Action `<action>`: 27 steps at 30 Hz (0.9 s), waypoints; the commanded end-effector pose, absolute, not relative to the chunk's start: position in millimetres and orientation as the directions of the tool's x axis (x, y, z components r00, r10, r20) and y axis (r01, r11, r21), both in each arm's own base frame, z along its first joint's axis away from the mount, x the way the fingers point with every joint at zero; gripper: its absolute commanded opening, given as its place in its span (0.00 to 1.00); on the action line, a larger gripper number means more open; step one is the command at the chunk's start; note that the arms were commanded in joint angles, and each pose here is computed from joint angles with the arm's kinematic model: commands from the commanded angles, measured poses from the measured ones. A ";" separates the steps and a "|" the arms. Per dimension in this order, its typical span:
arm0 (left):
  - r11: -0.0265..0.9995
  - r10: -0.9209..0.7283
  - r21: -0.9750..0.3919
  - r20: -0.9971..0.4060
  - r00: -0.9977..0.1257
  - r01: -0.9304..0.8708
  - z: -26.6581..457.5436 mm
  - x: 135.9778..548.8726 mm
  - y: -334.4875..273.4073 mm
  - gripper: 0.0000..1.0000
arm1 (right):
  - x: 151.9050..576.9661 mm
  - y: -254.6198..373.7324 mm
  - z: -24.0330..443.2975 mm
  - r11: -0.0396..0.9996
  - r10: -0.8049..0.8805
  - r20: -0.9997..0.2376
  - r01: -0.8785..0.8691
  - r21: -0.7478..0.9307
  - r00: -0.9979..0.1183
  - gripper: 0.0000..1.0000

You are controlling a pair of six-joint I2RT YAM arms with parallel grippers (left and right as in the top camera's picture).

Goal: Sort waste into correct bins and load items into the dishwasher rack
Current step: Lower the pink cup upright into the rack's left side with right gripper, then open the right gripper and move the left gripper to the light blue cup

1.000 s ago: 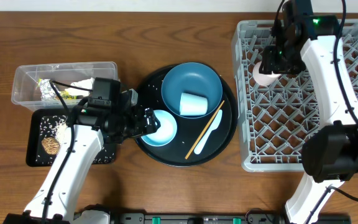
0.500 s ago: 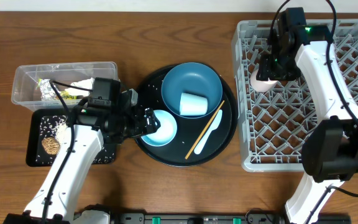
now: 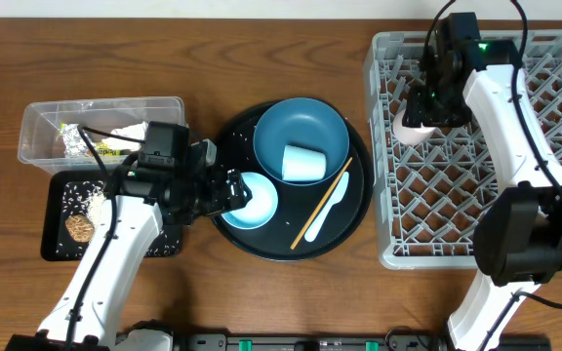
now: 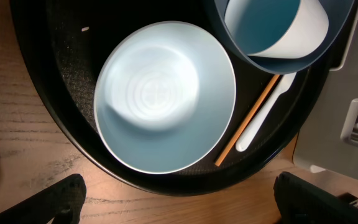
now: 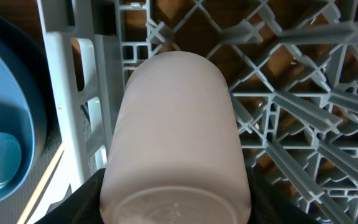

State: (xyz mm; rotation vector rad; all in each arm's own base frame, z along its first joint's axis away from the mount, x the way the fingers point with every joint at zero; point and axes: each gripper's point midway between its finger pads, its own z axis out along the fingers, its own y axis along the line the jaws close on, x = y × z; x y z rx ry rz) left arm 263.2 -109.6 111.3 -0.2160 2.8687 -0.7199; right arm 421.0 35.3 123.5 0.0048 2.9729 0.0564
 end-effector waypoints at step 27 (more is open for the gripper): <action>0.878 -0.181 -0.469 -0.145 -0.973 -0.093 112.7 265.1 -107.6 0.98 | 393.0 50.8 234.3 0.986 -0.020 -0.240 -0.059 0.155 -0.971 0.99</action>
